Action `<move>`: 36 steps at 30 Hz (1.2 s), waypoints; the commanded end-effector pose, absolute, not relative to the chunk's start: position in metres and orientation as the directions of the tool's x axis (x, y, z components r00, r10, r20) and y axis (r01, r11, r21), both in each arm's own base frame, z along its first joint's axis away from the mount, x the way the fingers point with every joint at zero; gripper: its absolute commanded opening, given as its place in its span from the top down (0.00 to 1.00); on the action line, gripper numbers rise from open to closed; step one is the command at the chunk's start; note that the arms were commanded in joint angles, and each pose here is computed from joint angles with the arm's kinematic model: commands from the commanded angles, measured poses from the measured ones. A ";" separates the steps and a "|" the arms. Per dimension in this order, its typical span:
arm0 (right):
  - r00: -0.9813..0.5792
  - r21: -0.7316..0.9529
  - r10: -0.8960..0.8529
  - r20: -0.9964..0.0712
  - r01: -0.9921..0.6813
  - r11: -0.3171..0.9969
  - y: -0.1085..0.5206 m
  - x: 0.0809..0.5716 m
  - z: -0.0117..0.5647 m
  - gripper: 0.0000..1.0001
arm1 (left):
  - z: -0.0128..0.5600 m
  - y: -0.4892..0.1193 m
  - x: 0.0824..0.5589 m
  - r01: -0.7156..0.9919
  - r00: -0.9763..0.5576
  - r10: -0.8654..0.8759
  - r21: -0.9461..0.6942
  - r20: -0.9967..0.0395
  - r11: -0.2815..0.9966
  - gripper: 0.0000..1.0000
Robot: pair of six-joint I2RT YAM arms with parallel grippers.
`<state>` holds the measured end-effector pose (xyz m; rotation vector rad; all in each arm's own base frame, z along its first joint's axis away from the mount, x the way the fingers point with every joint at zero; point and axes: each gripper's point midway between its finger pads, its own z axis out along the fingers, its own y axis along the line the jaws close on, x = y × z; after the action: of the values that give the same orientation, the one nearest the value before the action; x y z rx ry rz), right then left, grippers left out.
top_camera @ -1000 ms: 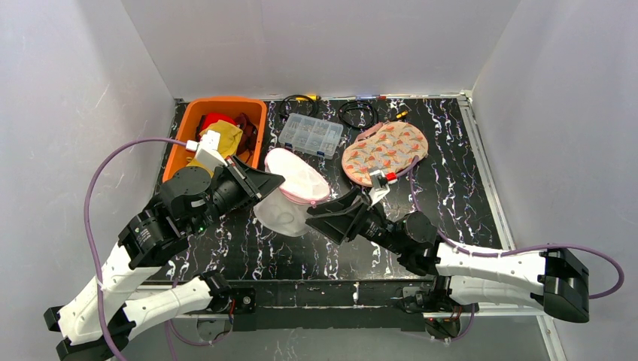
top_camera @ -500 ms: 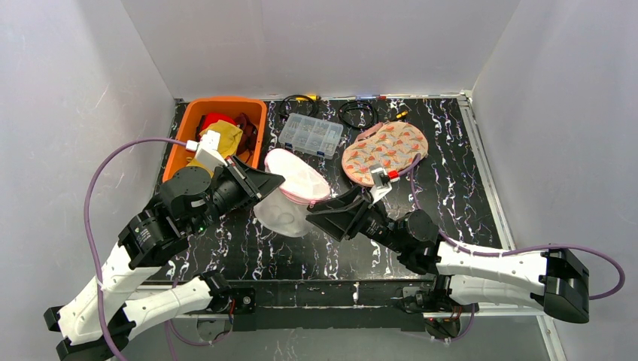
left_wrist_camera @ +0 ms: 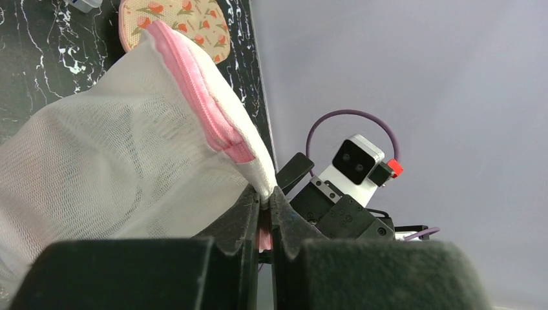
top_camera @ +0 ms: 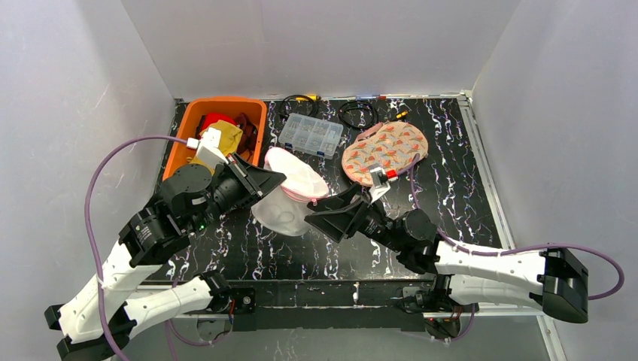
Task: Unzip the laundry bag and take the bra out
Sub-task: Unzip the laundry bag at the center of the board.
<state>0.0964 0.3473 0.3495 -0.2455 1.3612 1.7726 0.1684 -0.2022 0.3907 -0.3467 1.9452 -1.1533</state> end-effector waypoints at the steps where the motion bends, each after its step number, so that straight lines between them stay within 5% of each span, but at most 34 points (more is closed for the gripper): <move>1: -0.584 0.670 0.560 -0.587 -0.739 -0.068 0.344 0.099 0.378 0.18 | 0.419 -0.200 0.165 0.215 -0.596 -0.623 -0.848 -0.506 0.484 1.00; 7: -0.564 0.645 0.583 -0.585 -0.759 -0.087 0.340 0.098 0.389 0.26 | 0.416 -0.199 0.164 0.212 -0.600 -0.624 -0.851 -0.501 0.480 1.00; 23: -0.511 0.590 0.573 -0.641 -0.806 -0.058 0.338 0.095 0.395 0.27 | 0.416 -0.198 0.165 0.203 -0.593 -0.632 -0.852 -0.499 0.482 1.00; 36: -0.490 0.572 0.571 -0.658 -0.819 -0.043 0.336 0.094 0.396 0.41 | 0.414 -0.198 0.166 0.196 -0.594 -0.634 -0.853 -0.495 0.483 1.00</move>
<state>0.0965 0.3453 0.3595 -0.3148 1.3041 1.7131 0.1656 -0.2017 0.3932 -0.3517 1.9413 -1.1745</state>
